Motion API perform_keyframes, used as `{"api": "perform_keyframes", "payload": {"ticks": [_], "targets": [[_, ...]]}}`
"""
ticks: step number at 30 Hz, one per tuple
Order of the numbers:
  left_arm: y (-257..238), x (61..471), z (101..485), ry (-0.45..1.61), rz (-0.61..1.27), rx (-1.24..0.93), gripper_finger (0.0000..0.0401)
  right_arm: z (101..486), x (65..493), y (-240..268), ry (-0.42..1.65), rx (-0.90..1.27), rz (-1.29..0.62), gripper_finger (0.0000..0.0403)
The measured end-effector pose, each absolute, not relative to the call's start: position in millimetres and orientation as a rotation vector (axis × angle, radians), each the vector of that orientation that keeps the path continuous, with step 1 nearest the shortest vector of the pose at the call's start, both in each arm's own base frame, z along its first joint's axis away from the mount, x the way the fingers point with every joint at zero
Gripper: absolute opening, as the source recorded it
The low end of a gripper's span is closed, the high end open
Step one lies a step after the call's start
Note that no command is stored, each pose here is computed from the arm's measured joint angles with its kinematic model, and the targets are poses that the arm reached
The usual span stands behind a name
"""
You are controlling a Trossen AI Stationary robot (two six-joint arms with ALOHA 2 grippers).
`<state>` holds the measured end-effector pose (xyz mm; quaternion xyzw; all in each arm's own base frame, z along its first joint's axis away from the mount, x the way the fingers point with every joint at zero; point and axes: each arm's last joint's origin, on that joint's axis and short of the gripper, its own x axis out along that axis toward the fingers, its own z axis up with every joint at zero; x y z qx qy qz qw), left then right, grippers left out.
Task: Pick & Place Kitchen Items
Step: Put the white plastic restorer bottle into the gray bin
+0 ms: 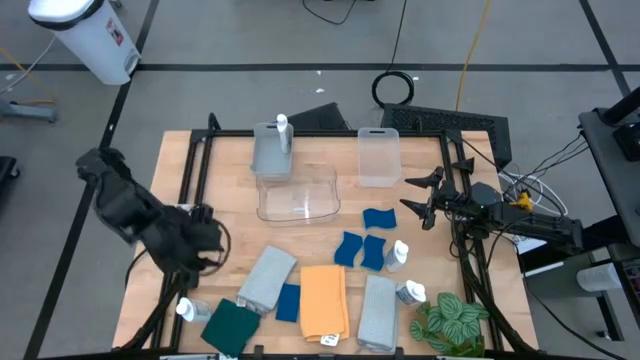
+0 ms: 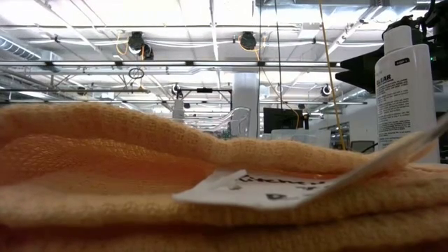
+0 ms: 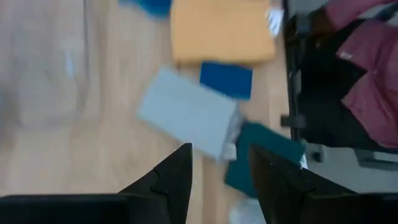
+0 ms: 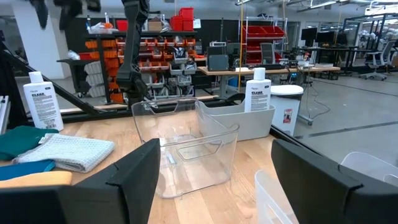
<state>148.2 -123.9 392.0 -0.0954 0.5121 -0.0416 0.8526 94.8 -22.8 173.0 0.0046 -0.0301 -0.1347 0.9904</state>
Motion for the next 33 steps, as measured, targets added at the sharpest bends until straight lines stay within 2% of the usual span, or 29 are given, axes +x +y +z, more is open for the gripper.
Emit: {"api": "perform_keyframes", "payload": {"ticks": [6,12,16,21,27,33], "targets": [[-134,147,350,1.251,0.082,-0.433,0.0159,173,95,-23,-0.061,0.009,-0.270,0.0279],[-138,142,314,1.515,0.154,-0.596,0.0159,173,95,-23,-0.061,0.009,-0.270,0.0279],[-132,140,301,1.659,0.333,-0.780,0.0165,173,95,-23,-0.061,0.009,-0.270,0.0279],[-129,135,295,1.800,0.513,-0.935,0.0221,173,95,-23,-0.061,0.009,-0.270,0.0279],[-136,136,301,1.965,0.448,-1.091,0.0293,173,95,-23,-0.061,0.009,-0.270,0.0279],[-151,135,306,1.921,0.452,-1.215,0.0318,173,95,-23,-0.061,0.009,-0.271,0.0279]]}}
